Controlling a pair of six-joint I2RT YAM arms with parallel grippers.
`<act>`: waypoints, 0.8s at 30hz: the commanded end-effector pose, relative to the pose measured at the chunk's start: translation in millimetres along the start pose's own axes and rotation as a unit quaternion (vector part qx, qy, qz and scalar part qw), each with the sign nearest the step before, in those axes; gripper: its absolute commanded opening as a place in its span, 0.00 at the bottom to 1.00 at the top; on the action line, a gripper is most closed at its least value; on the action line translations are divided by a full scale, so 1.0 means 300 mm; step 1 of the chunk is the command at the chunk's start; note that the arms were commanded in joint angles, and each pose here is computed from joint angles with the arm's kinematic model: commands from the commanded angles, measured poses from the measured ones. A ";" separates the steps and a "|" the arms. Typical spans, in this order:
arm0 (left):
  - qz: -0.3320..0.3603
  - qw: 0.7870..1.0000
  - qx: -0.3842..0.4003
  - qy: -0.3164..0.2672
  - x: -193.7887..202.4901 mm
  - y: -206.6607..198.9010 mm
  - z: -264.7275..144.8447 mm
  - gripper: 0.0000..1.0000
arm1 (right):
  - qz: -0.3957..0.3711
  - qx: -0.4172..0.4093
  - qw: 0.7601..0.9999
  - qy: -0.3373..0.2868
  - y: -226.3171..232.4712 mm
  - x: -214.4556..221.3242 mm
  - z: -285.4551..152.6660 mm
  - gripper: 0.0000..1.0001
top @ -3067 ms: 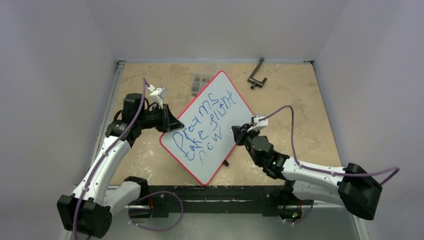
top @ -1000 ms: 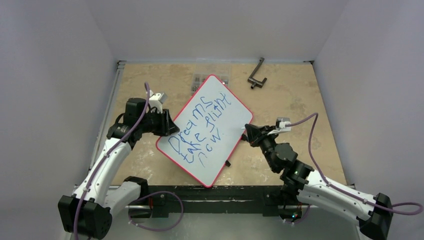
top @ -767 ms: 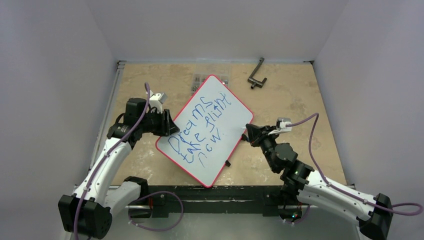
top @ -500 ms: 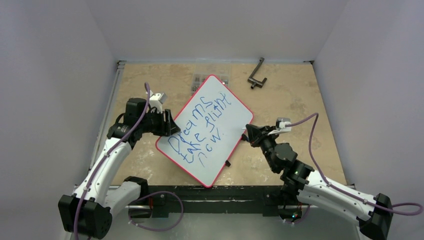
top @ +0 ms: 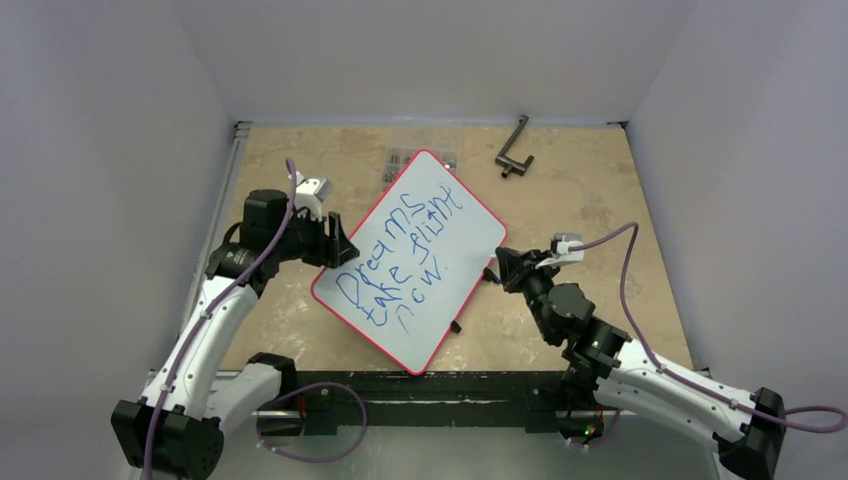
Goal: Write a sentence on the whiteboard
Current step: Pick up the pen cap from the center of the board.
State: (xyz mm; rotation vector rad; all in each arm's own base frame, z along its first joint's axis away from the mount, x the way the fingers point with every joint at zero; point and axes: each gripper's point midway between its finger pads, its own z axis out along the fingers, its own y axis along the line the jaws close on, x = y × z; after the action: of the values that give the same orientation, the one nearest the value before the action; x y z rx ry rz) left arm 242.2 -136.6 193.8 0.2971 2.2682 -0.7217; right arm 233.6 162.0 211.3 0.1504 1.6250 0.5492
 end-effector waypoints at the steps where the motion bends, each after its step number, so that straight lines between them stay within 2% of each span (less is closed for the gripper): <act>1: 0.065 0.997 0.003 -0.052 -0.107 -0.050 -0.077 0.56 | 0.004 0.015 0.999 -0.037 0.020 -0.132 0.001 0.00; 4: 0.088 0.994 0.011 -0.056 -0.133 -0.081 -0.083 0.68 | -0.002 0.026 0.999 -0.043 0.024 -0.170 0.003 0.00; 8: 0.153 0.986 -0.010 -0.065 -0.206 -0.141 -0.101 0.69 | -0.010 0.048 0.997 -0.051 0.032 -0.235 0.011 0.00; 12: 0.217 0.972 0.042 -0.079 -0.280 -0.267 -0.116 0.67 | -0.029 0.075 0.995 -0.061 0.054 -0.331 0.026 0.00; 15: 0.317 0.938 0.115 -0.081 -0.280 -0.393 -0.092 0.69 | -0.041 0.089 0.993 -0.063 0.104 -0.433 0.049 0.00; 17: 0.380 0.906 0.169 -0.079 -0.267 -0.486 -0.063 0.69 | -0.049 0.092 0.992 -0.065 0.146 -0.497 0.071 0.00; 24: 0.500 0.820 0.272 -0.054 -0.220 -0.643 0.063 0.66 | -0.035 0.099 0.989 -0.105 0.218 -0.715 0.073 0.00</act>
State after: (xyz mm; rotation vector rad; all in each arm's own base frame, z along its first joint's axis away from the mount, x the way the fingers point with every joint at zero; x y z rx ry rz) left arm 226.4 -272.4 300.1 1.2890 1.6715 -0.7142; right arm 272.7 159.2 399.1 0.2380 1.5196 0.3581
